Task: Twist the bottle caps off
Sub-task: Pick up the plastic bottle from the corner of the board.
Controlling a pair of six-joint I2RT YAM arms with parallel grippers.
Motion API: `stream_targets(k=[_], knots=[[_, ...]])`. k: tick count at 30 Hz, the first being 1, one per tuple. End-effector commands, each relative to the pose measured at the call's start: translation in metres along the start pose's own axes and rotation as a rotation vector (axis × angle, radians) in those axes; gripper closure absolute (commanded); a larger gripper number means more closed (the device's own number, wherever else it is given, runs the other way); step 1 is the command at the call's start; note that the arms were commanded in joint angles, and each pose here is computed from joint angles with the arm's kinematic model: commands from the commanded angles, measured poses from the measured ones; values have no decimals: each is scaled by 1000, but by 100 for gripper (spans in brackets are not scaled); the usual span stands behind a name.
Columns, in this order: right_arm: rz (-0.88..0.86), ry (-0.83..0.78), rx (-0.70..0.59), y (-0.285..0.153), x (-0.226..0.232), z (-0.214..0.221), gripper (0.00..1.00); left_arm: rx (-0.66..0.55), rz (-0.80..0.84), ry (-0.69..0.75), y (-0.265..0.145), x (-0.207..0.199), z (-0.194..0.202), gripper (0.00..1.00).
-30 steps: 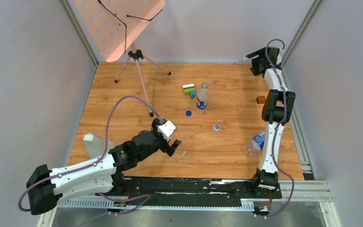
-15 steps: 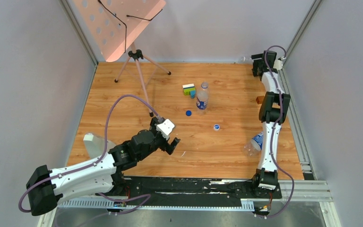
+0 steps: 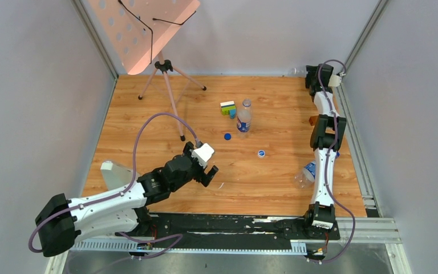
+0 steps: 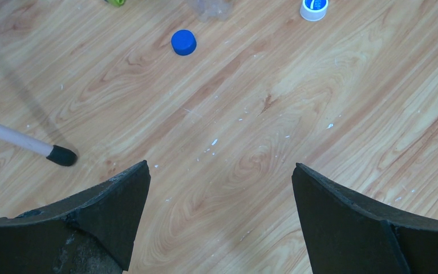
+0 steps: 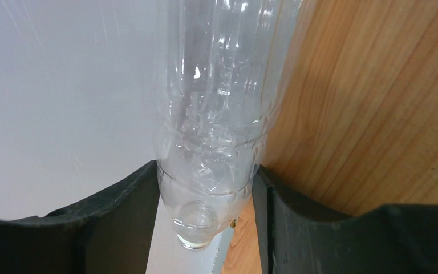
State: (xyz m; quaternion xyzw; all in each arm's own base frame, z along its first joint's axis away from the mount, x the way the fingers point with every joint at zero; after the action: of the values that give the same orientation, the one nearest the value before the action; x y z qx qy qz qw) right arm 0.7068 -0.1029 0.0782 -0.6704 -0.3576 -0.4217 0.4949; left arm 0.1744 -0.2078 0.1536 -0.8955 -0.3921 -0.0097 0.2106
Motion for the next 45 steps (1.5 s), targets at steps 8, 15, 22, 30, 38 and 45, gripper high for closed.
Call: stream_targets(k=[8, 15, 22, 30, 38, 45], knots=[[-104, -76, 9, -22, 36, -6, 66, -45, 24, -61, 4, -3, -18, 0], [-155, -172, 31, -85, 75, -13, 72, -116, 37, -90, -8, -2, -30, 0], [-172, -263, 165, -171, 82, 0, 72, -237, 56, -131, -25, 1, -47, 0], [-243, -267, 327, -342, 81, 5, 71, -372, 132, -208, -46, -3, -83, 0], [-329, -227, 358, -495, 52, 2, 72, -530, 242, -229, -55, -11, -139, 0], [-400, -223, 573, -568, 42, 21, 73, -621, 318, -169, -36, -32, -193, 0]])
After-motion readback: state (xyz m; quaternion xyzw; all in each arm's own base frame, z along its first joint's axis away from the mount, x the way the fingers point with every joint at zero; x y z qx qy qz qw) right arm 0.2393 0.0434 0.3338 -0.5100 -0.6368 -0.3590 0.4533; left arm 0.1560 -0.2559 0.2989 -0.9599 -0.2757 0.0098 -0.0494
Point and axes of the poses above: each gripper's point midway between its finger pads, its own y axis out along the fingers, its own x axis along the line the jaws close on, z = x × y, the point moved 5 cm from there along -y, back along the fingers, and after that the axes turned 4 degrees about y, right-handed, at the moved point
